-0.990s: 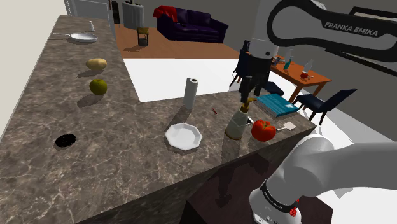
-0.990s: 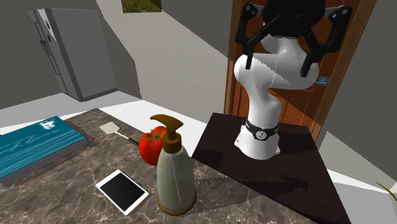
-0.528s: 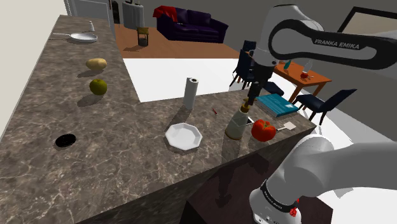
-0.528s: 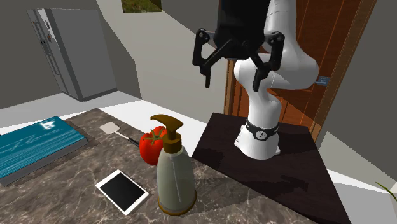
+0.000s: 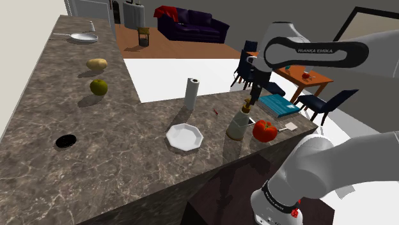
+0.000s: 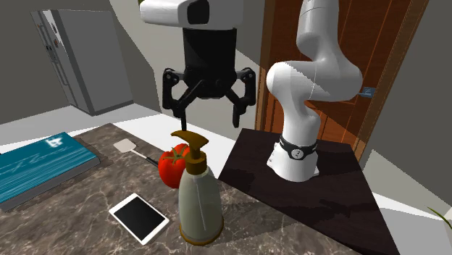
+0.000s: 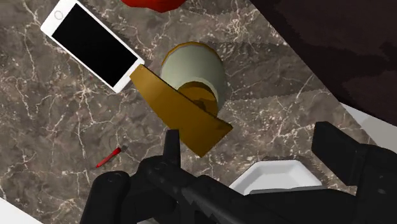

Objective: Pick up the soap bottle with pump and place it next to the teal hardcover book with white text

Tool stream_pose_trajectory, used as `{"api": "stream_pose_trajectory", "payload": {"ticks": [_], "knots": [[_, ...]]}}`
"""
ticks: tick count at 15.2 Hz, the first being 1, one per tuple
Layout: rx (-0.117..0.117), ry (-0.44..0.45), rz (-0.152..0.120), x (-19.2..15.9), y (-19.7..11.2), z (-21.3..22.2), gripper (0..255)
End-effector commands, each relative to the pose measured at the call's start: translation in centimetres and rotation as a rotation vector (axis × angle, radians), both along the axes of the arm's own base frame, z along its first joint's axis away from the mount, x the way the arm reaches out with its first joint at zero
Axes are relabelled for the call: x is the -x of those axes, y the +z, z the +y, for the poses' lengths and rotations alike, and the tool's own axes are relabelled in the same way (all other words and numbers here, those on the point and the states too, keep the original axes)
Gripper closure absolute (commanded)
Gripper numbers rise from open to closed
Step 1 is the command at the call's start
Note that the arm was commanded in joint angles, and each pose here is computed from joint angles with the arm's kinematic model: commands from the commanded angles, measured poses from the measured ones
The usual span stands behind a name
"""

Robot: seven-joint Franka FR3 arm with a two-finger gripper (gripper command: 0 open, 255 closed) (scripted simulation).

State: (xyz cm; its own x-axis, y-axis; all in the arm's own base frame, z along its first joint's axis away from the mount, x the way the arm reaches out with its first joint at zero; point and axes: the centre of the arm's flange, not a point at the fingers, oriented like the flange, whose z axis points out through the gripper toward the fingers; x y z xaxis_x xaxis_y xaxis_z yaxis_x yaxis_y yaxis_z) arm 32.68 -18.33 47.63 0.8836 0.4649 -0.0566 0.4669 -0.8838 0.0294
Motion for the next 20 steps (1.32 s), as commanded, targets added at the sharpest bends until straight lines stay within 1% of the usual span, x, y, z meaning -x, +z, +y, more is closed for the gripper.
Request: {"api": "stream_pose_trajectory", "payload": {"ticks": [1, 2, 9, 17, 18, 20], "knots": [[-0.003, 0.081, -0.013, -1.0, -1.2, -2.1, 0], [-0.004, 0.093, -0.015, -1.2, -1.4, -2.4, 0], [-0.004, 0.093, -0.015, -1.2, -5.4, -2.6, 0], [-0.004, 0.093, -0.015, -1.2, -5.4, -2.6, 0], [-0.004, 0.093, -0.015, -1.2, -5.4, -2.6, 255], [-0.004, 0.093, -0.015, -1.2, -5.4, -2.6, 255]]}}
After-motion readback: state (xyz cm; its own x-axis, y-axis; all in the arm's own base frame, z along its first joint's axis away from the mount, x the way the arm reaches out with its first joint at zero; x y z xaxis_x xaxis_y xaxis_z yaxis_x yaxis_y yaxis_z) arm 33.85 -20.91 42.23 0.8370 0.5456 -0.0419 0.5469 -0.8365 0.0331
